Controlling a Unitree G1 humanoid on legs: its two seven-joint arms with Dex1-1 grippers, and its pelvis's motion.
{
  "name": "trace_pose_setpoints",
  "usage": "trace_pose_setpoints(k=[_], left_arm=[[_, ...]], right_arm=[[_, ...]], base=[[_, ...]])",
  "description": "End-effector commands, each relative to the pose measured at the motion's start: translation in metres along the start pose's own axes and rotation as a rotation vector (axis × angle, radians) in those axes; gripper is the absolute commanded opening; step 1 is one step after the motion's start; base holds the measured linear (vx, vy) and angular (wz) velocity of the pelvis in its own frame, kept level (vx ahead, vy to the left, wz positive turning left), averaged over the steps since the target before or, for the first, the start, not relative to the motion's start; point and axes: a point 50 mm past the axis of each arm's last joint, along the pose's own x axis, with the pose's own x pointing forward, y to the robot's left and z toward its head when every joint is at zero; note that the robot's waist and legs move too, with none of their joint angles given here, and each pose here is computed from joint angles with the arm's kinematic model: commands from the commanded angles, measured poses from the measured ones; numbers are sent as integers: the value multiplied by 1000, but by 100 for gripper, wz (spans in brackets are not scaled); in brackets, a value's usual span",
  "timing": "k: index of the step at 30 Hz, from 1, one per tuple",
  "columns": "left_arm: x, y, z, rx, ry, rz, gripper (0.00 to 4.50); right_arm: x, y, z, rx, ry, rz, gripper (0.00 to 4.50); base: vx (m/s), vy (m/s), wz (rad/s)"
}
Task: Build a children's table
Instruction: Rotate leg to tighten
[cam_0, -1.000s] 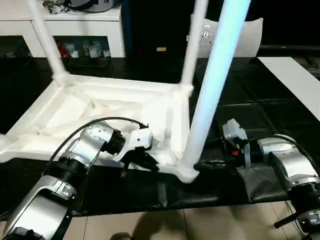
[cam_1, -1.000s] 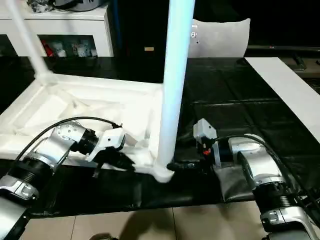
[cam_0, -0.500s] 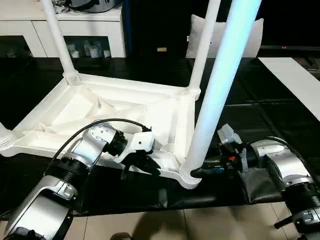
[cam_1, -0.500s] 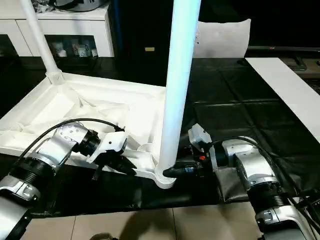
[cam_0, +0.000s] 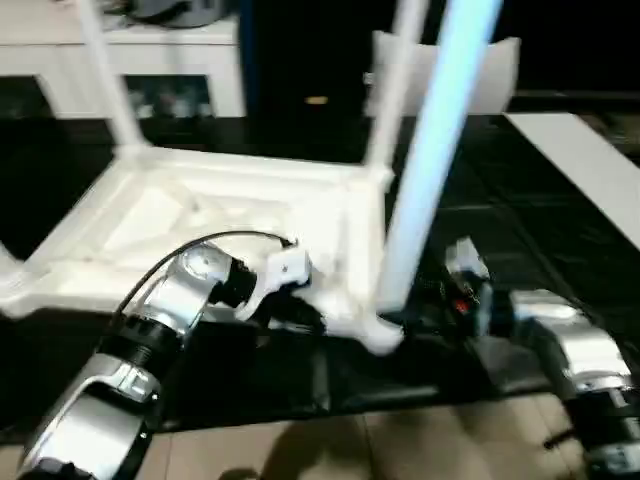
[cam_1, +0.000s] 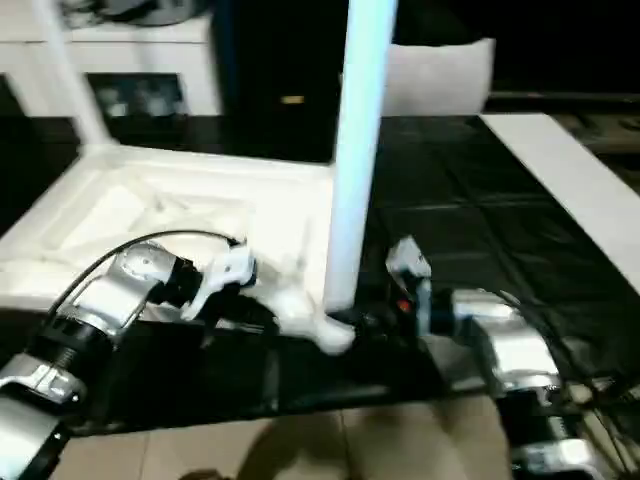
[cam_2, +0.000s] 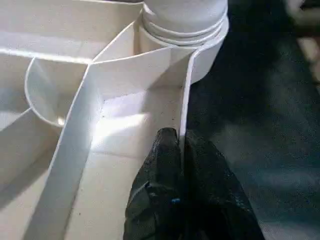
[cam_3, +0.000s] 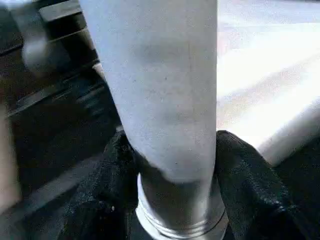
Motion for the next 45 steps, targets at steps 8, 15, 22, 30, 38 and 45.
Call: trace_pose_setpoints(k=[8,15,22,30,38,45], left_arm=[[27,8,49,-49,-162,320,0],[30,3,54,-19,-171,315,0],[22,3,40,11,-146,262,0],[9,-4,22,130,-84,28,0],[1,-14,13,261,-21,-198,0],[-6,-17,9,315,24,-338,0]], right_arm=[[62,4,16,67,-57,-326,195],[62,3,23,25,-124,-363,281],[37,-3,21,-63,-111,-258,351],[-6,-10,19,-207,2,-13,400],[-27,-6,10,-277,151,266,400],[-28,-3,12,-178,161,420,327]], base=[[0,0,0],[0,0,0],[0,0,0],[0,0,0],[0,0,0],[0,0,0]])
